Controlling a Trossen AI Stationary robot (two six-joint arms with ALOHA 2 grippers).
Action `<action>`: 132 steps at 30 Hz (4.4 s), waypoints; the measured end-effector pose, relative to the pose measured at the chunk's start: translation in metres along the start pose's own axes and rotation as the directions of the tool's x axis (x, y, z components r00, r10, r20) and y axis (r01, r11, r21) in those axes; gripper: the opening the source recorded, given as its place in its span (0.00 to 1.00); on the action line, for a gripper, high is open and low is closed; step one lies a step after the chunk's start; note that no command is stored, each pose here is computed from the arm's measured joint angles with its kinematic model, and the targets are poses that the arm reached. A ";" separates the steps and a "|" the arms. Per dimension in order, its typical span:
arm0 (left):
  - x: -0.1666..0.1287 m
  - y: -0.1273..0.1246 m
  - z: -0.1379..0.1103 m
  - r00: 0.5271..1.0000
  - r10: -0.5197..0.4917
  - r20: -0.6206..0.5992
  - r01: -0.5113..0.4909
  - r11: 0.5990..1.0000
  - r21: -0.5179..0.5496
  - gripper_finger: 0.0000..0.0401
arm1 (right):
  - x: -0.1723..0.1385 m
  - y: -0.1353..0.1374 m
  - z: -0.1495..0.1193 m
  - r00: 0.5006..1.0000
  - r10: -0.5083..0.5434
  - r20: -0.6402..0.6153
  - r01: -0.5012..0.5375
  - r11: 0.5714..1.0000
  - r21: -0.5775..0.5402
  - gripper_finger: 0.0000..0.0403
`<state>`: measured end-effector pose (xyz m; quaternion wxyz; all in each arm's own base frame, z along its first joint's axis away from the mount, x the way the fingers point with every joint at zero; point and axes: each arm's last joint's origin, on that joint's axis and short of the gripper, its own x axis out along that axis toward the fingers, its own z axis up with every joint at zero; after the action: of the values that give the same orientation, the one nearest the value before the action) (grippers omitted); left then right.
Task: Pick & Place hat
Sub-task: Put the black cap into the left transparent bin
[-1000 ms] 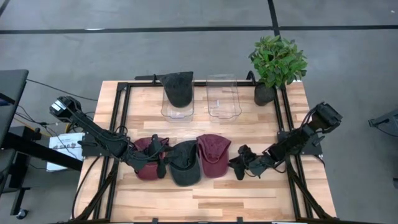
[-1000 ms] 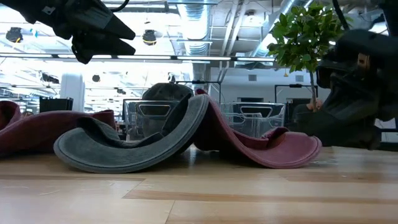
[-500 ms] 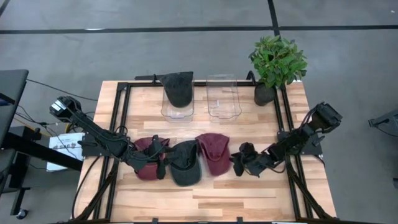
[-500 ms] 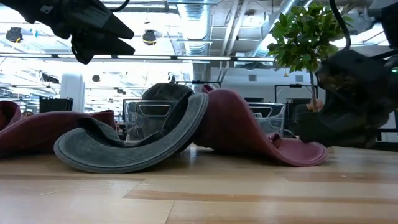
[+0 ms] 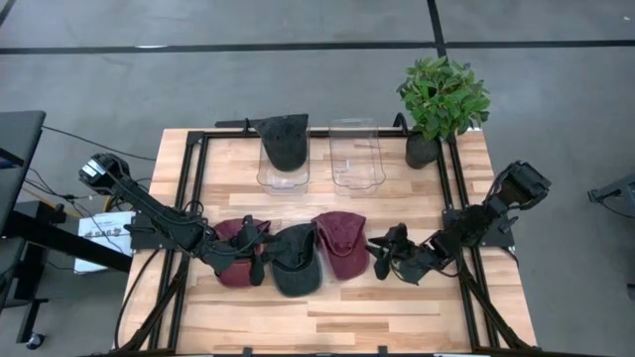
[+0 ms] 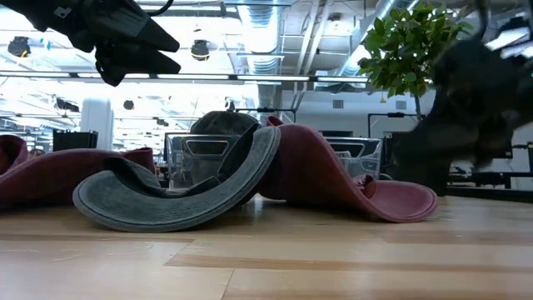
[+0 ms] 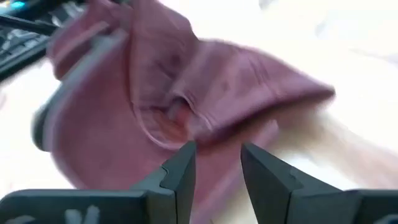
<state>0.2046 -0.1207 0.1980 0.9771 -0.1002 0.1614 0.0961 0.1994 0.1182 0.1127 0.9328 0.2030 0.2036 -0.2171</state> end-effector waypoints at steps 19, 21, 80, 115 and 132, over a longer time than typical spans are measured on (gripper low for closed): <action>0.016 -0.012 -0.038 0.959 -0.148 -0.240 0.174 0.980 0.091 0.46 | -0.048 0.086 0.014 0.966 0.239 0.096 -0.133 0.783 -0.608 0.29; 0.017 -0.017 -0.046 0.946 -0.168 -0.277 0.212 0.967 0.138 0.46 | -0.051 0.088 0.013 0.964 0.250 0.095 -0.138 0.770 -0.623 0.29; 0.032 -0.019 -0.072 0.929 -0.110 -0.354 0.357 0.524 0.774 0.46 | -0.065 0.090 0.004 0.956 0.288 0.056 -0.179 0.725 -0.665 0.29; -0.019 -0.036 0.010 0.900 -0.434 0.030 0.267 0.604 0.751 0.04 | -0.065 0.090 0.004 0.957 0.286 0.056 -0.180 0.731 -0.658 0.29; -0.033 -0.037 0.040 0.829 -0.498 0.255 0.080 0.557 0.827 0.03 | -0.035 0.080 0.023 0.979 0.173 0.109 -0.089 0.842 -0.533 0.29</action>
<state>0.1941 -0.1519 0.2523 0.9288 0.3393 -0.0705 -0.1314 0.2164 0.1850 0.1717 0.9781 -0.0631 0.1689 -0.1037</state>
